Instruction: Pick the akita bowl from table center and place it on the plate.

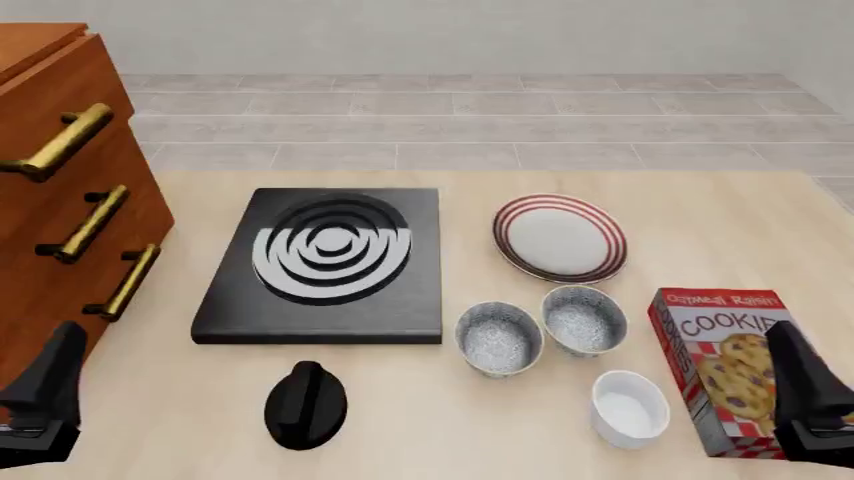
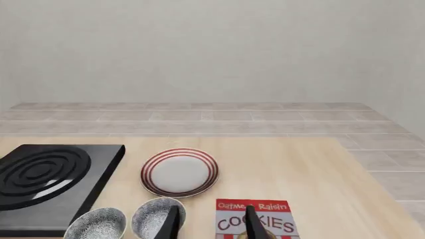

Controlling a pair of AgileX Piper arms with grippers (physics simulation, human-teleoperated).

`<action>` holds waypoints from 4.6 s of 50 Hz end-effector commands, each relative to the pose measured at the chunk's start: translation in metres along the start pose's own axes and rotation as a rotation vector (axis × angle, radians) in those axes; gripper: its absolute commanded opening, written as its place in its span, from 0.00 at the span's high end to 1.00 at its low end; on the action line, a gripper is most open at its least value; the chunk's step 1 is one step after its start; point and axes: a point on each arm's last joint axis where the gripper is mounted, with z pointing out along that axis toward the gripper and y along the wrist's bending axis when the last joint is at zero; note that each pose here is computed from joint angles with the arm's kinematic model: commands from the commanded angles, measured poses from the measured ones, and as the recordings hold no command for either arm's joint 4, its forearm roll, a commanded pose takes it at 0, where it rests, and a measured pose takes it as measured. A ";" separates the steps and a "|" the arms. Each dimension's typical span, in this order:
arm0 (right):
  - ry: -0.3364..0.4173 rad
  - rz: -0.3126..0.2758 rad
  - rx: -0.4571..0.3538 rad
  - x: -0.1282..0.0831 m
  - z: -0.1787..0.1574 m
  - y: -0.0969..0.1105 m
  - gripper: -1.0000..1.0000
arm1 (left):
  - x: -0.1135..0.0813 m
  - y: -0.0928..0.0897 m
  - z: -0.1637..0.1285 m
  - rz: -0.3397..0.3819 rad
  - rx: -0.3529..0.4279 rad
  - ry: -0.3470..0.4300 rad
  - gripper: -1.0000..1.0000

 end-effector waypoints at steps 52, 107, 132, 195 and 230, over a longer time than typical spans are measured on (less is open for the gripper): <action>0.332 -0.637 -0.715 -0.089 0.073 0.081 0.00 | 0.000 0.000 0.000 0.000 0.000 0.000 0.00; 0.711 -1.006 -1.086 0.008 0.119 0.162 0.00 | 0.000 0.000 0.000 0.000 0.000 0.000 0.00; 0.755 -1.011 -1.080 0.031 0.131 0.168 0.00 | 0.000 0.000 0.000 0.000 0.000 0.000 0.00; 0.841 -1.087 -1.090 0.103 0.164 0.170 0.00 | 0.000 0.000 0.000 0.000 0.000 0.000 0.00; 0.721 -1.140 -1.139 0.089 0.156 0.183 1.00 | 0.000 0.000 0.000 0.000 0.000 0.000 0.00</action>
